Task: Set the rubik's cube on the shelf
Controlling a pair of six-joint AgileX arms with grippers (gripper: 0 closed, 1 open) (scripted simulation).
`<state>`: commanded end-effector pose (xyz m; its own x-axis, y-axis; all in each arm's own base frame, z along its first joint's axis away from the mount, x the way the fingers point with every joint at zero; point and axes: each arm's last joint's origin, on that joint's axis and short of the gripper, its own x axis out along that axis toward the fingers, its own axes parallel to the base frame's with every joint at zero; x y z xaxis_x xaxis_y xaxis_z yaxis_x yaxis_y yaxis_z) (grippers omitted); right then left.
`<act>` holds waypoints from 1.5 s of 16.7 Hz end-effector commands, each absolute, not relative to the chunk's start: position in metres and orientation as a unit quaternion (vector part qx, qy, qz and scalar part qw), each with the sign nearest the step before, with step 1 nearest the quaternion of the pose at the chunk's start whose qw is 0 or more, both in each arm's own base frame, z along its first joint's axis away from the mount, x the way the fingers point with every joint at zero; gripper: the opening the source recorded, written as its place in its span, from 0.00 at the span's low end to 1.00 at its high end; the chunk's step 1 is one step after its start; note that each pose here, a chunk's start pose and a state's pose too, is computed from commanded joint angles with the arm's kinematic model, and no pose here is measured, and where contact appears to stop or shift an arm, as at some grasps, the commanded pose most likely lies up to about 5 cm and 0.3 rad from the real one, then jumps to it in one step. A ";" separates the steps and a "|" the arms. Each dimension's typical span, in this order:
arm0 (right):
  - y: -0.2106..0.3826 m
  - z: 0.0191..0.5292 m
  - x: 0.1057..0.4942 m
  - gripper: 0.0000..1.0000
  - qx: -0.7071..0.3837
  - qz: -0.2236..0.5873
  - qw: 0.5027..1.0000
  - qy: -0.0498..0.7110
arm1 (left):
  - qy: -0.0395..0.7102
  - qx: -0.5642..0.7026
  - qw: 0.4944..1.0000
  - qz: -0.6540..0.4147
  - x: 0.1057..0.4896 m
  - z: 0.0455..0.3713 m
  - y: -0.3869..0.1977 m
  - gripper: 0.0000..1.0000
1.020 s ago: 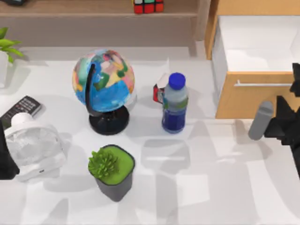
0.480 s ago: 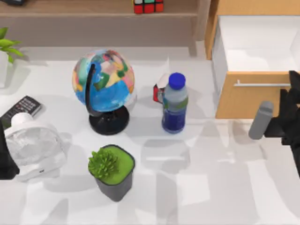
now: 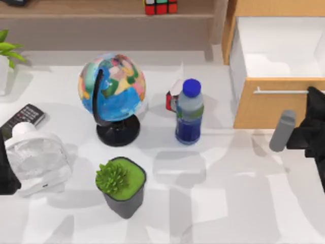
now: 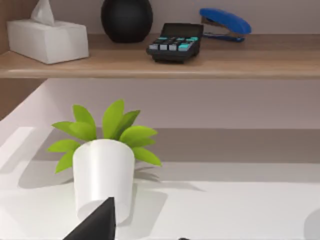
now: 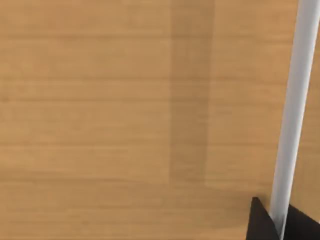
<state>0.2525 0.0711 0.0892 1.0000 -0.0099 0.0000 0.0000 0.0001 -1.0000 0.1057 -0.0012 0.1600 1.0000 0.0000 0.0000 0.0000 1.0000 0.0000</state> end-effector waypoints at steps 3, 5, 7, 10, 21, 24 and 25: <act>0.071 0.089 0.253 0.00 -0.707 -0.004 0.707 0.004 | 0.000 0.000 1.000 0.000 0.106 0.160 -0.001 1.00; 0.071 0.089 0.253 0.00 -0.707 -0.004 0.707 0.004 | 0.000 0.000 1.000 0.000 0.106 0.160 -0.001 1.00; 0.071 0.088 0.253 0.00 -0.707 -0.001 0.707 0.006 | 0.000 0.000 1.000 0.000 0.106 0.160 -0.001 1.00; 0.071 0.087 0.263 0.00 -0.708 0.000 0.707 0.007 | 0.000 0.000 1.000 0.000 0.106 0.160 -0.001 1.00; 0.071 0.088 0.308 0.00 -0.706 -0.003 0.708 0.005 | 0.000 0.000 1.000 0.000 0.106 0.160 -0.001 1.00; 0.071 0.088 0.315 0.00 -0.707 -0.001 0.707 0.005 | 0.000 0.000 1.000 0.000 0.106 0.160 -0.001 1.00; 0.071 0.088 0.315 0.00 -0.707 -0.001 0.707 0.005 | 0.000 0.000 1.000 0.000 0.106 0.160 -0.001 1.00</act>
